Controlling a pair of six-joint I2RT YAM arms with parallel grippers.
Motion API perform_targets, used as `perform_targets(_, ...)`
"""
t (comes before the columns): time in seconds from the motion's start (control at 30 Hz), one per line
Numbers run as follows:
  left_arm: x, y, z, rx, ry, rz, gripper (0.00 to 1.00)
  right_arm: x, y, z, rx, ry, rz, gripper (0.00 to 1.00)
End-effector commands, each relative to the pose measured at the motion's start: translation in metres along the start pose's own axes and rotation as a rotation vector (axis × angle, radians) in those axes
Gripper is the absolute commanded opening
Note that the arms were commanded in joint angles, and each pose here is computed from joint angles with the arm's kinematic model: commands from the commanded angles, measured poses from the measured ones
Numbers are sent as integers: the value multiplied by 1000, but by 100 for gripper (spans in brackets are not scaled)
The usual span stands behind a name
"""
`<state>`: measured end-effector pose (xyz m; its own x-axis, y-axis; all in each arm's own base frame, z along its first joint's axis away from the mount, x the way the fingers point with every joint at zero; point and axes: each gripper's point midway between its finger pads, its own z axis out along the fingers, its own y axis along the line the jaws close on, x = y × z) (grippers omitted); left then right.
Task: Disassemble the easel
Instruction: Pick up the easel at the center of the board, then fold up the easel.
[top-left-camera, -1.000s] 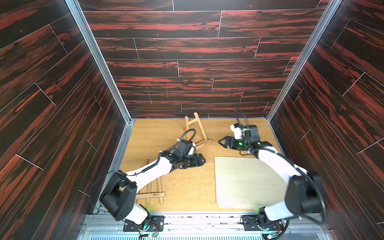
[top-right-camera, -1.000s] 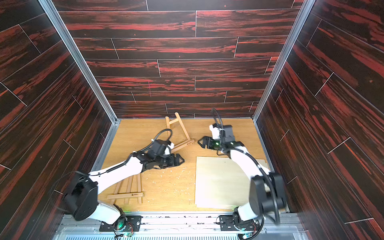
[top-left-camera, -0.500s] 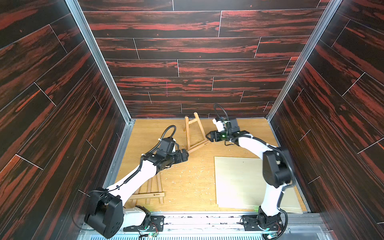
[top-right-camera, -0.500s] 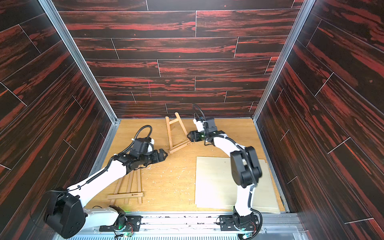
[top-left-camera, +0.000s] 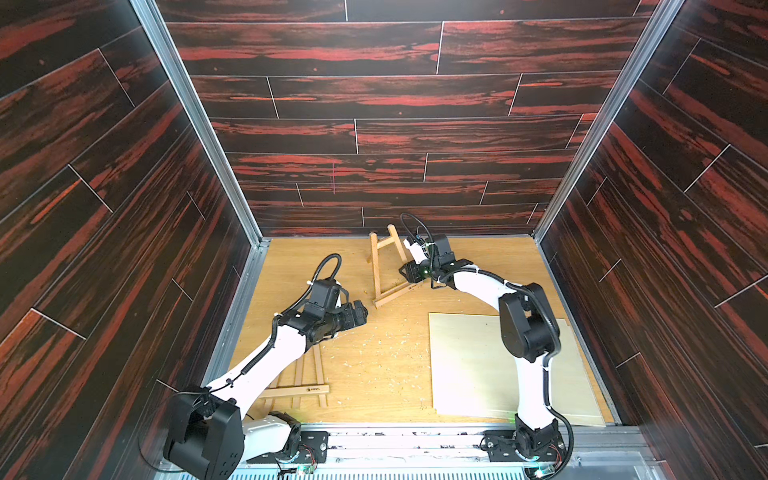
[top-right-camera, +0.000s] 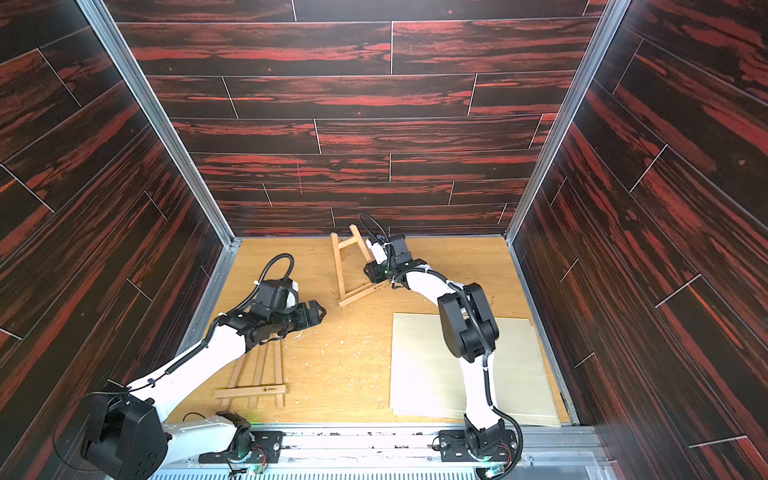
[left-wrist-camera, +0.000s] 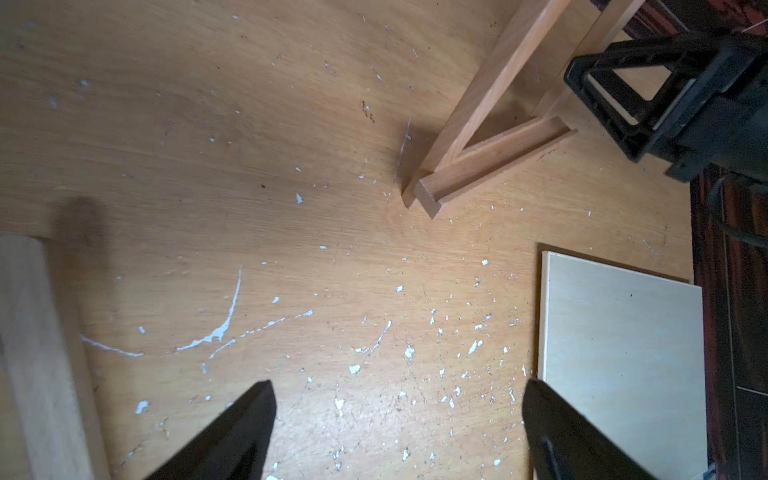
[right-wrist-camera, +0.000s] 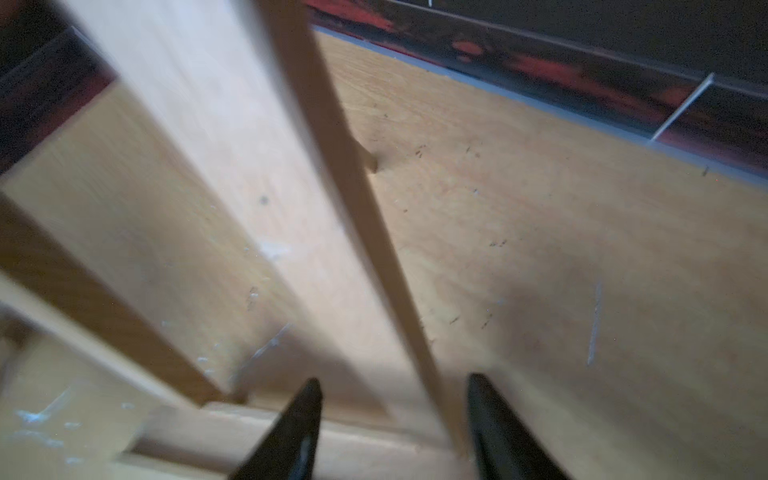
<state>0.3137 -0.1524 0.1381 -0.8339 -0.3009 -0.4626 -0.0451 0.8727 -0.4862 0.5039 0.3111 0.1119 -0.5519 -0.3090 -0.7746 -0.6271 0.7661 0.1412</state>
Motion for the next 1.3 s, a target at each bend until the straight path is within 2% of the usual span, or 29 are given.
perform_targets(0.0, 4, 8, -5, -13, 3, 2, 97, 8, -3, 21, 10, 11, -53, 49)
perform_targets(0.27, 4, 13, -7, -17, -2, -6, 97, 12, 3, 32, 11, 5, -129, 33)
perform_targets(0.53, 2, 15, -11, -10, -12, -7, 97, 5, 11, 29, 85, -24, -218, 14)
perform_targets(0.7, 1, 18, -15, -11, -28, -11, 96, -1, 20, 21, 133, -46, -291, 7)
perform_targets(1.0, -21, 30, -30, -7, -111, -72, 98, -16, 37, -19, 154, -79, -343, 3)
perform_targets(1.27, -50, 33, -34, 31, -168, -105, 98, -5, 53, -59, 145, -61, -348, 3)
